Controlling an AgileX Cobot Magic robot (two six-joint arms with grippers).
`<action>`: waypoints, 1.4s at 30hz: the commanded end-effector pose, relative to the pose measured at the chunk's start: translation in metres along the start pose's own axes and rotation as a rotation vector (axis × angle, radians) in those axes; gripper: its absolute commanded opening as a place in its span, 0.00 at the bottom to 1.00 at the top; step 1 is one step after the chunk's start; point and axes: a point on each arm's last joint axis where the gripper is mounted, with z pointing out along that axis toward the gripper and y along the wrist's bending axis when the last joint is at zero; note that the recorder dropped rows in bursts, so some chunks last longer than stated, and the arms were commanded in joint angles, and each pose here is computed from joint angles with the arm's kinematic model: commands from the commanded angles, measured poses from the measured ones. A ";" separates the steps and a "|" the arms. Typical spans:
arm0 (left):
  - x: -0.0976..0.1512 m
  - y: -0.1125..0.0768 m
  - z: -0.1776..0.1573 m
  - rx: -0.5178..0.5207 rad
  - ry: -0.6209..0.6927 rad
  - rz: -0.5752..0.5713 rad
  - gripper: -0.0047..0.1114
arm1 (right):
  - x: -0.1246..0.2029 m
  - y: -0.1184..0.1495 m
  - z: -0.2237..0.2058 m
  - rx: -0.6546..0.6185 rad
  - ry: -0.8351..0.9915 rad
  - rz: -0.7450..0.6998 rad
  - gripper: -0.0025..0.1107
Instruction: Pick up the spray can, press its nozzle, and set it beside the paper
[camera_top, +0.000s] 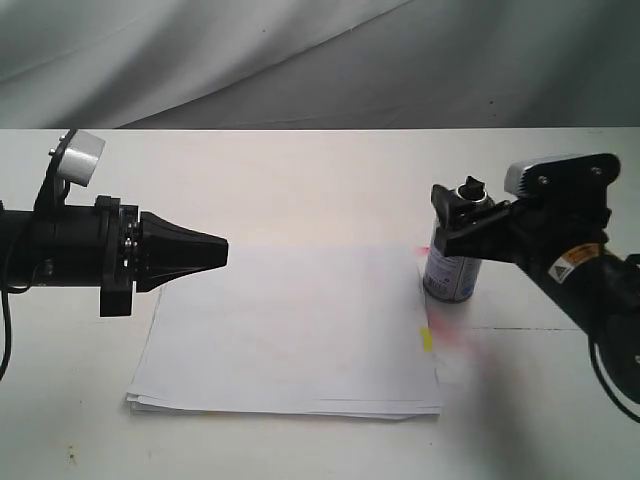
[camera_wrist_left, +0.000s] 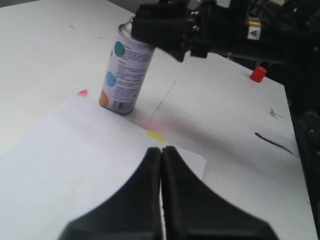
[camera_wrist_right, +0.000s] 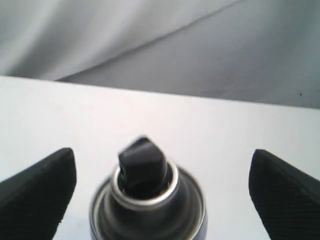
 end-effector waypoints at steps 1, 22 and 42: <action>-0.002 -0.002 -0.001 0.008 -0.012 0.006 0.04 | -0.031 0.001 -0.034 -0.016 -0.123 -0.009 0.77; -0.002 -0.002 -0.001 0.008 -0.012 0.006 0.04 | -0.069 0.013 -0.216 -0.278 -0.355 0.089 0.07; -0.002 -0.002 -0.001 0.008 -0.012 0.006 0.04 | -0.049 0.011 -0.226 -0.280 -0.151 0.067 0.02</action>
